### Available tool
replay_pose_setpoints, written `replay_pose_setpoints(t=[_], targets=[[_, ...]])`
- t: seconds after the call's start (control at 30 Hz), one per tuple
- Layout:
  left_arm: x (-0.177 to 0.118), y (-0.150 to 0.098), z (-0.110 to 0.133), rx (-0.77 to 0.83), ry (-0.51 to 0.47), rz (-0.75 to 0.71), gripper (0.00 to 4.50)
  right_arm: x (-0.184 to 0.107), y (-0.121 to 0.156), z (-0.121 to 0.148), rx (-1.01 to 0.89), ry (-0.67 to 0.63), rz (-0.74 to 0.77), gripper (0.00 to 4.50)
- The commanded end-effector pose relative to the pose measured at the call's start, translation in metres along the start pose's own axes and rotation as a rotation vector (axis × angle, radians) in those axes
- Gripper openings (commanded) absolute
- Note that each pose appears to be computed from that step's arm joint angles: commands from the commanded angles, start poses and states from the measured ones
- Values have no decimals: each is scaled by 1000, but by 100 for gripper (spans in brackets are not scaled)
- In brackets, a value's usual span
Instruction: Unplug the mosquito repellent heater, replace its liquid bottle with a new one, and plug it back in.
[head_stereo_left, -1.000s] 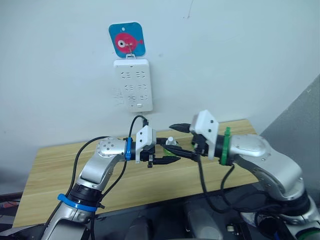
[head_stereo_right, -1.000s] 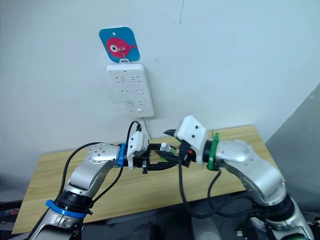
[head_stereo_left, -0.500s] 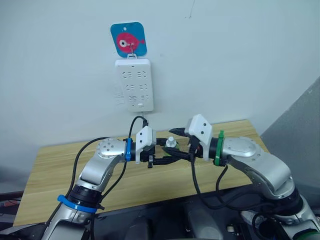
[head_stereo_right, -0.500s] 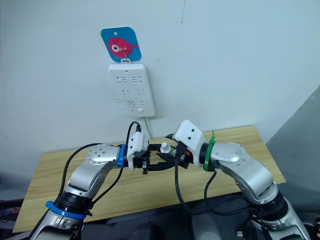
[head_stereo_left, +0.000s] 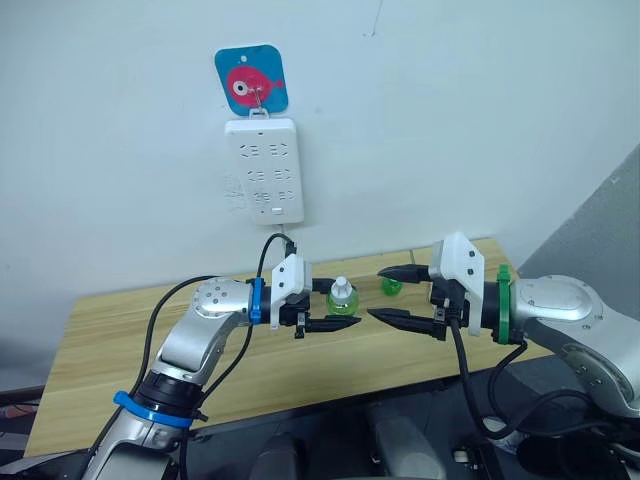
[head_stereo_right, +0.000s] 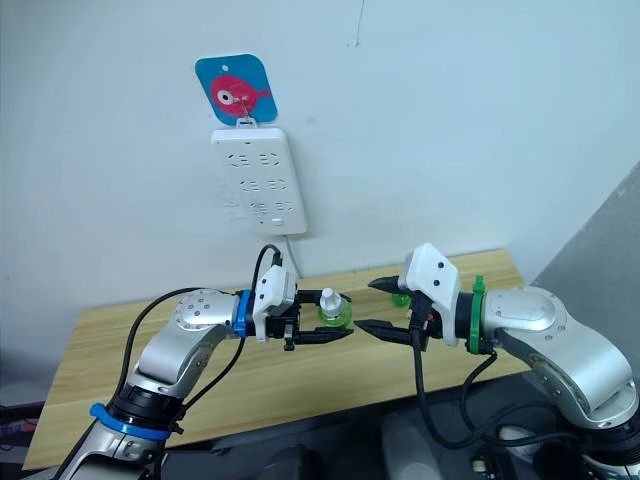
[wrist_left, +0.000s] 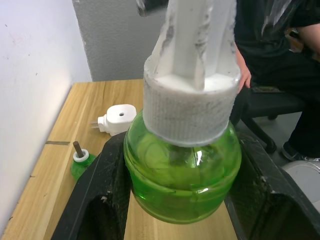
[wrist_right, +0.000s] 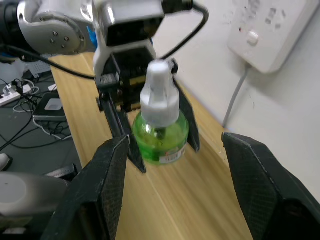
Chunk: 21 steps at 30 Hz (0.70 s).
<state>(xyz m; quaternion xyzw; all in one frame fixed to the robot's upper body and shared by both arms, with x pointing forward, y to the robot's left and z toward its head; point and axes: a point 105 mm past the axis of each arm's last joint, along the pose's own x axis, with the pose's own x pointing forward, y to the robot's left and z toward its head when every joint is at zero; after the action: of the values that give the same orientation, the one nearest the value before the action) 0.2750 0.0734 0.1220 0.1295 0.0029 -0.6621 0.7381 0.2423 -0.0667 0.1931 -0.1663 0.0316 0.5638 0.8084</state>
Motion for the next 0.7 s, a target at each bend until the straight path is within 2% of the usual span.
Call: replay_pose_setpoints(t=[0.03, 0.3, 0.4, 0.6, 0.7], targets=[[0, -2, 10, 44, -22, -14, 227, 15, 6, 17, -33, -56, 16, 307], [1, -2, 11, 54, -21, -18, 227, 39, 6, 14, 4, -38, 58, 307], [0, -2, 10, 55, -19, -14, 227, 40, 9, 13, 16, -35, 86, 245], [0, -1, 9, 49, -19, -1, 227, 38, 13, 14, 14, -35, 116, 35], [-1, -1, 7, 49, -14, 3, 227, 34, 16, 25, 0, -81, 128, 32]])
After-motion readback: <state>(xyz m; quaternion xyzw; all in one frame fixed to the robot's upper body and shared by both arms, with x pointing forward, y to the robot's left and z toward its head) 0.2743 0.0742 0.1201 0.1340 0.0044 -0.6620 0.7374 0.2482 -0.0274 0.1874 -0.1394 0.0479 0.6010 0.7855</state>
